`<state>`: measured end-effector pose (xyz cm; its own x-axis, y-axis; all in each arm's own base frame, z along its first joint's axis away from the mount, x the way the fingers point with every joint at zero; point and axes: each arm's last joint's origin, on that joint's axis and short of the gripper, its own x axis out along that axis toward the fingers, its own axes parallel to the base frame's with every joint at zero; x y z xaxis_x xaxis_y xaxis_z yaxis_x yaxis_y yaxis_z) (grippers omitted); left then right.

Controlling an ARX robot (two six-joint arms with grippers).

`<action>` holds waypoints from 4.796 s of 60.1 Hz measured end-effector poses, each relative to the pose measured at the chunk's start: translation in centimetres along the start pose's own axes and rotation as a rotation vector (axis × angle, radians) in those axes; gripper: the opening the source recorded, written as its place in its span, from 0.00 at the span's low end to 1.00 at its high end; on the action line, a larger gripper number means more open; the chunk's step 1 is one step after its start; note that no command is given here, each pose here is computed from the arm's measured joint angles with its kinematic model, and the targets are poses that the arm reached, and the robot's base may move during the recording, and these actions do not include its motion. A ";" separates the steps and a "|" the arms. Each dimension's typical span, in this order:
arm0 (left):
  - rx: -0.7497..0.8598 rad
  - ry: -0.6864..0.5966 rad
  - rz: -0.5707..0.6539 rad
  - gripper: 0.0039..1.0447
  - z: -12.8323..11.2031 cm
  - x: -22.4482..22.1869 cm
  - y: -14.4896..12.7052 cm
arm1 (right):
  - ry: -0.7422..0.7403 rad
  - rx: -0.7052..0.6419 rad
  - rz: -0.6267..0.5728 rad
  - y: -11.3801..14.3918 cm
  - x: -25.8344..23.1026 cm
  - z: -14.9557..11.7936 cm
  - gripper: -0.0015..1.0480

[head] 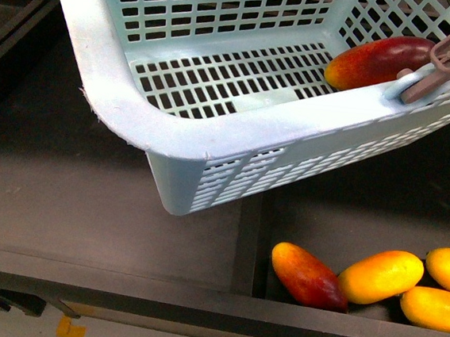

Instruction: Pick lemon and mango into basket

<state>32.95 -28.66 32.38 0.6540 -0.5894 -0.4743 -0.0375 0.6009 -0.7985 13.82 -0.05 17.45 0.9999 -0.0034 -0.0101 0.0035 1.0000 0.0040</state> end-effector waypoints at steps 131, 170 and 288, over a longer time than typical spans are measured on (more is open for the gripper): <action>0.023 -0.360 0.189 0.04 -1.0 0.4 0.0 | -0.023 -0.001 0.002 0.0 -4.1 -0.6 0.92; -0.340 -0.674 0.234 0.04 12.6 3.9 12.2 | -0.024 -0.001 0.002 0.0 -4.1 -0.6 0.92; 0.771 -0.845 0.309 0.29 4.2 -10.8 23.8 | -0.024 -0.001 0.002 0.0 -4.1 -0.6 0.92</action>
<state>28.20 -5.69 20.02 0.9998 0.0077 0.0188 -0.0053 0.9926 -0.1214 9.69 -0.02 16.93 0.9999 -0.0015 0.0135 0.0015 1.0000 0.0029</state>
